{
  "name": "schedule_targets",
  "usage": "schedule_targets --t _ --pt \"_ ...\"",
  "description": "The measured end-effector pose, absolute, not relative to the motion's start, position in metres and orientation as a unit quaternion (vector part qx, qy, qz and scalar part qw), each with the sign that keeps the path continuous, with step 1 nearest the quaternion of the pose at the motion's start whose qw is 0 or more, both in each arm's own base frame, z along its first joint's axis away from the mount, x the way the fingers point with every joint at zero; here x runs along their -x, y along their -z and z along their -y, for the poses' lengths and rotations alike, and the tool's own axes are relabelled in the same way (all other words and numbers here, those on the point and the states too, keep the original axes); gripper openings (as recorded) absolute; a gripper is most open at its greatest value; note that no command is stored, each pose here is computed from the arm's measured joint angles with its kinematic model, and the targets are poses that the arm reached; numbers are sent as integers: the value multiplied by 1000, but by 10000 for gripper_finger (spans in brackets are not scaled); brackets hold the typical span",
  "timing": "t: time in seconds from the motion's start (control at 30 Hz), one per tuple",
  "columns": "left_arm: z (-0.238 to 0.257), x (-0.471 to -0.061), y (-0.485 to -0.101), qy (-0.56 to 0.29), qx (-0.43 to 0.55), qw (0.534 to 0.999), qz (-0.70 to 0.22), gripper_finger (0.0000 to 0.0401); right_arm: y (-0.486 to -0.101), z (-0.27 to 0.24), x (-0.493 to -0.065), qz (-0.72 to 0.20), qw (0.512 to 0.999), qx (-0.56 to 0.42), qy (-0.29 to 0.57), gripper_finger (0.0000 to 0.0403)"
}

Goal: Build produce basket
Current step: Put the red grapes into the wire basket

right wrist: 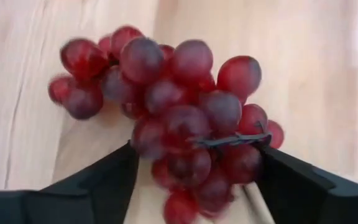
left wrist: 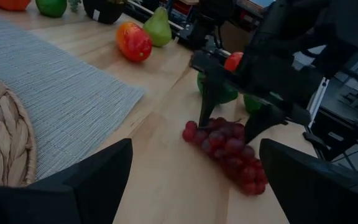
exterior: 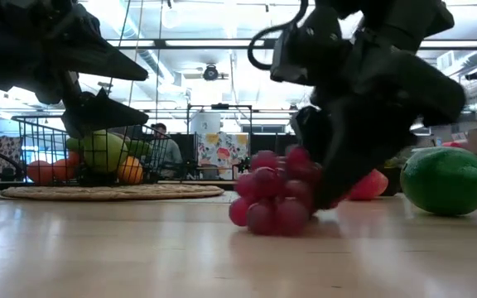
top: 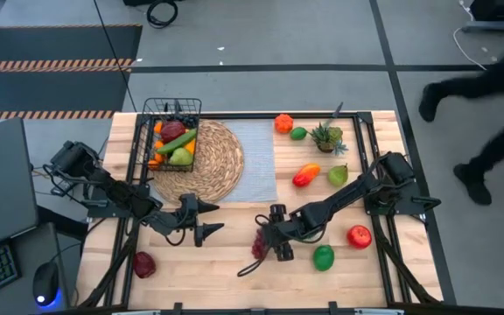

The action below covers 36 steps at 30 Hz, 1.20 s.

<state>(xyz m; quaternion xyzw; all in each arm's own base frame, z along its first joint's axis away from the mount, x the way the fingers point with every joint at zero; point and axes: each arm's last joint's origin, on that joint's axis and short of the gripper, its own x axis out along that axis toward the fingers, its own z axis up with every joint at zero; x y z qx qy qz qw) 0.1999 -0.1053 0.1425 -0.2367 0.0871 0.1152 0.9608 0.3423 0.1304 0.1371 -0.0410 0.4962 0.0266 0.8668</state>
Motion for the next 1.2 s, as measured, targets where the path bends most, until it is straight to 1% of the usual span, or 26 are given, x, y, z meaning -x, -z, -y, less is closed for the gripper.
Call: schedule_targets --t 0.17,0.43,0.5,0.57,0.7,0.93,1.2 --pt "105 -200 -143 -115 237 961 -87 357 -145 -129 -343 -475 878 51 -3 226" --pt "105 -200 -143 -115 239 960 -86 357 -146 -128 -343 -476 878 53 -4 57" --pt "105 -200 -143 -115 240 960 -86 357 -146 -128 -343 -477 877 57 -9 23" --pt "105 -200 -143 -115 241 960 -86 357 -146 -128 -343 -477 876 62 -13 13" --pt "105 -200 -143 -115 242 960 -86 357 -146 -126 -344 -477 876 61 -12 20" --pt "105 -200 -143 -115 242 960 -86 357 -155 -125 -343 -468 881 70 -14 12" --pt "105 -200 -143 -115 242 960 -85 357 -203 -118 -335 -398 915 69 5 12"
